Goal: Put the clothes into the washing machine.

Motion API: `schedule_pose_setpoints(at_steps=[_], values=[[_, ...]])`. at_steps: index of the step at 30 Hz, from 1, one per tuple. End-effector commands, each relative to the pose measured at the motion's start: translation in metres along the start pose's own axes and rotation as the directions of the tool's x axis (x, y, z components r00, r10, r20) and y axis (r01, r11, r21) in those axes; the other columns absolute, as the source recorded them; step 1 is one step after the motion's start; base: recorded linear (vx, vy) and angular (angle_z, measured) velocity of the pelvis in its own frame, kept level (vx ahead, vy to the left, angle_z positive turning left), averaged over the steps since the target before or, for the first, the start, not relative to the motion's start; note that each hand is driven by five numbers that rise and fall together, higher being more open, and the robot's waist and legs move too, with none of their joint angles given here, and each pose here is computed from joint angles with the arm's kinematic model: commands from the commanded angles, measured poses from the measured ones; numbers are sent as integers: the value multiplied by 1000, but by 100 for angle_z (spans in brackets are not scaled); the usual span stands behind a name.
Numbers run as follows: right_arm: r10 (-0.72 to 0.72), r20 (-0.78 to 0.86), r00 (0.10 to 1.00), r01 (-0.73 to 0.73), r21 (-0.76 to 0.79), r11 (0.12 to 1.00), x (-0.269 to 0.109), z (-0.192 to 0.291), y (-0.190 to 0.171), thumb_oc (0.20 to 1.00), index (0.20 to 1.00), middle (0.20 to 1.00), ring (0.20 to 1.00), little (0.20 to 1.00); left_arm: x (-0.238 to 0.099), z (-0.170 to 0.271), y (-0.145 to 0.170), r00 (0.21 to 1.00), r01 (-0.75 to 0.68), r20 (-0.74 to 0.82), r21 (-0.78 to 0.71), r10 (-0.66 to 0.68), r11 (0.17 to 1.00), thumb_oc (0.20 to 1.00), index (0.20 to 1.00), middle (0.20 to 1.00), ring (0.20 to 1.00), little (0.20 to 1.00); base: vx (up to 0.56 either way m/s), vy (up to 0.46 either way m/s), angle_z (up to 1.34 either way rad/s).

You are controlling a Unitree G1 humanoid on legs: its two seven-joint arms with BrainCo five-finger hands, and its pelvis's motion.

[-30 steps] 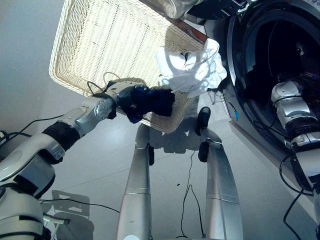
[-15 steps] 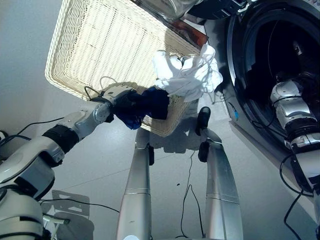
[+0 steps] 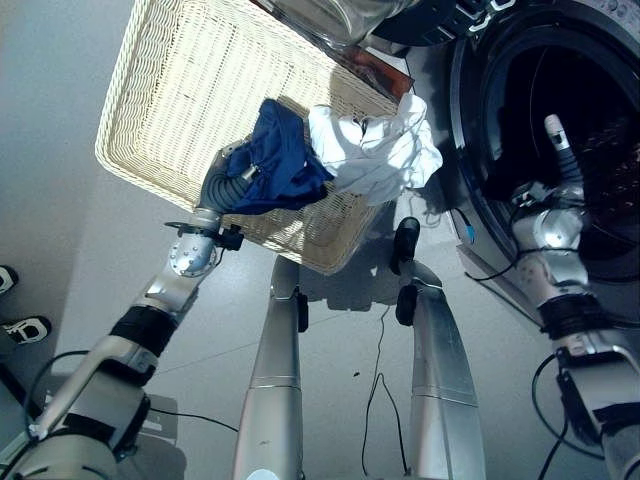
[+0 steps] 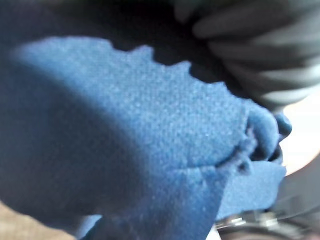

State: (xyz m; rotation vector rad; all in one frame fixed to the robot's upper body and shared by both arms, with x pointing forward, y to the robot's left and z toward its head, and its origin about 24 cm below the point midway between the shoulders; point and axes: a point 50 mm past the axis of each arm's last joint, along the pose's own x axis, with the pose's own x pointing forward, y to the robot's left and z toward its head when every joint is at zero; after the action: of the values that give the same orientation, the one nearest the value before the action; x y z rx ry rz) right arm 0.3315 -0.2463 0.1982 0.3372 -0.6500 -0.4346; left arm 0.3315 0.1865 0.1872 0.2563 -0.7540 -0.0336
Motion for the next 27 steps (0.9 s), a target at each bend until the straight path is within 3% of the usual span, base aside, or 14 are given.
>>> schedule_pose_setpoints(at_steps=[1,10,17,27], values=[[106,109,988,-119,115,986,-4,23,8,1000,1000,1000,1000,1000,12,33,1,971,-78,216,-106,100,991,200,200,200,200,200,-3,19,-4],[521,80,850,-525,219,823,-41,20,56,1000,1000,1000,1000,1000,15,66,-20,928,17,370,-141,37,990,200,200,200,200,200,-4,14,-2],[773,89,628,-760,281,586,-63,27,87,1000,1000,1000,1000,1000,19,90,-35,881,134,467,-97,-73,986,200,200,200,200,200,0,0,0],[950,67,304,-874,418,250,-92,32,131,1000,1000,1000,1000,1000,25,112,-64,817,221,547,-4,-183,975,200,200,200,200,200,0,0,0]])
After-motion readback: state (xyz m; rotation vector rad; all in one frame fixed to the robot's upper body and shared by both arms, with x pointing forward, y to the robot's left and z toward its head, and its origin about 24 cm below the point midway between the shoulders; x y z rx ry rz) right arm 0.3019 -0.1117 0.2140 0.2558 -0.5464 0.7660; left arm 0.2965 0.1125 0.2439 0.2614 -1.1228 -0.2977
